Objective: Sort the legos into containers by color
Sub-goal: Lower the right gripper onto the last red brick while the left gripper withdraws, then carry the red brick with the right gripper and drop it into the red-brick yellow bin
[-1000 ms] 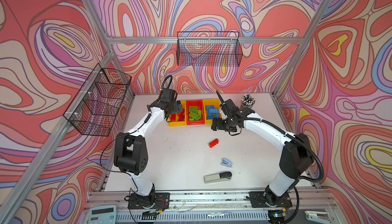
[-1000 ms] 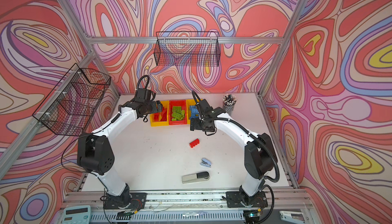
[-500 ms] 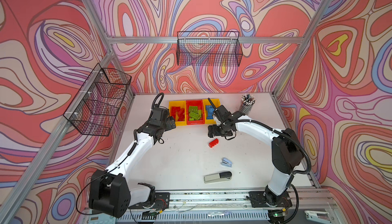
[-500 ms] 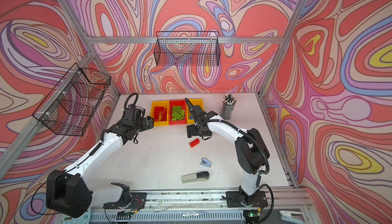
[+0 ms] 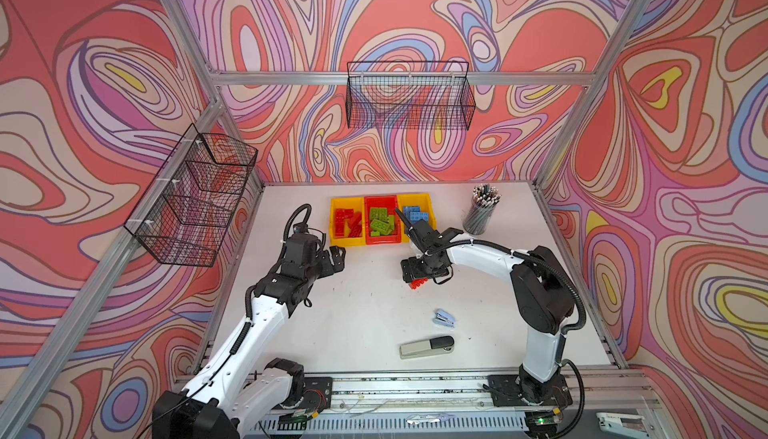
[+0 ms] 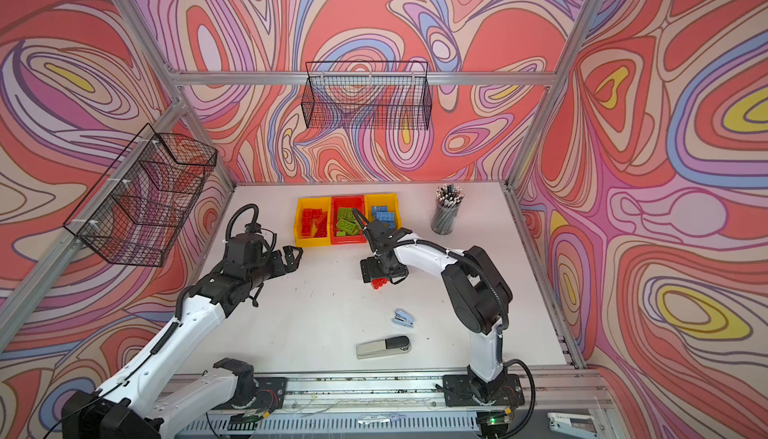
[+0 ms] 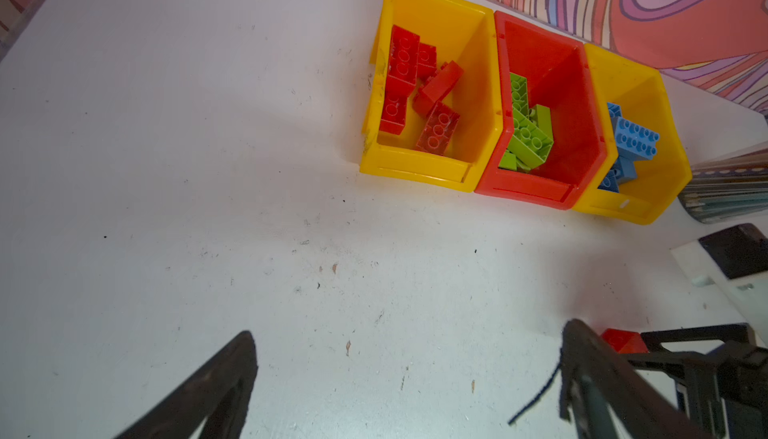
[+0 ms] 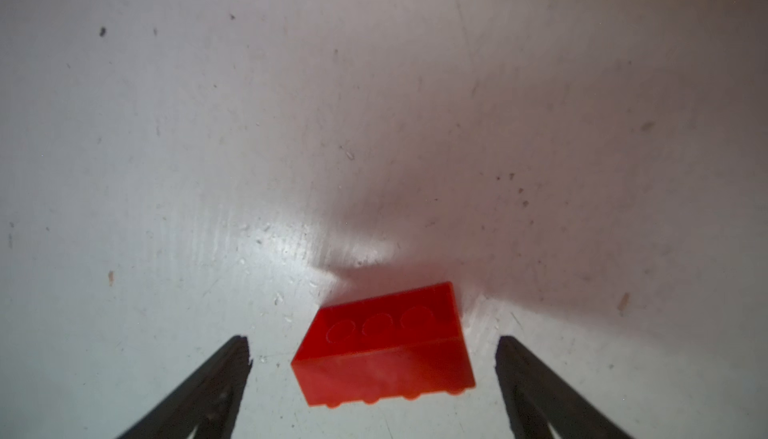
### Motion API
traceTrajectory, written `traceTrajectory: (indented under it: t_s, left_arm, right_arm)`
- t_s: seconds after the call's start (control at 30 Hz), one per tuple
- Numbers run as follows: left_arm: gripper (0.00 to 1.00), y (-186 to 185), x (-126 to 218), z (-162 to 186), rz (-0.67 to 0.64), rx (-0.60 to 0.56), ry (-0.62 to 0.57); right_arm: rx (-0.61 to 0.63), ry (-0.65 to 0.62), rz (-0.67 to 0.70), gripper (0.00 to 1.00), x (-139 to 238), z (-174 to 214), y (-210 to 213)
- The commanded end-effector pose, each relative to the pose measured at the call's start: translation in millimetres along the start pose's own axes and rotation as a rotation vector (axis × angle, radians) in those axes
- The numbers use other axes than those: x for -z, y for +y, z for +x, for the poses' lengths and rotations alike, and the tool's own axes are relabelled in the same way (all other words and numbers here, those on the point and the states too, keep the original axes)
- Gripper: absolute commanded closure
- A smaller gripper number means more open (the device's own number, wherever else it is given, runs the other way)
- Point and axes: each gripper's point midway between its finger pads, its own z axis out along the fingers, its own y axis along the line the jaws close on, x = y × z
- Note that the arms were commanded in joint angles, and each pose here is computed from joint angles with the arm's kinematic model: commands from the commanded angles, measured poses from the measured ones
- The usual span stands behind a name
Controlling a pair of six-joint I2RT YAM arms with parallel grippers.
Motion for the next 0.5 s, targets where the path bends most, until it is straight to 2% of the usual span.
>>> traceTrajectory:
  t_s: [0.0,0.3,0.47]
  left_arm:
    - [0.00,-5.7,3.0,5.5,0.051,0.031,-0.010]
    - [0.00,2.5,6.4,24.5,0.013,0.063,0.082]
    - [0.00,-2.7,3.0,34.1,0.045,0.084,0.121]
  right_arm:
    - [0.020,0.014,0.030,0.04,-15.8,5.4,-5.5]
    - [0.057,0.048,0.044,0.12,-26.9,14.4,5.9]
    - [0.055,0.042,0.056,0.19,-27.1,11.0,8.8]
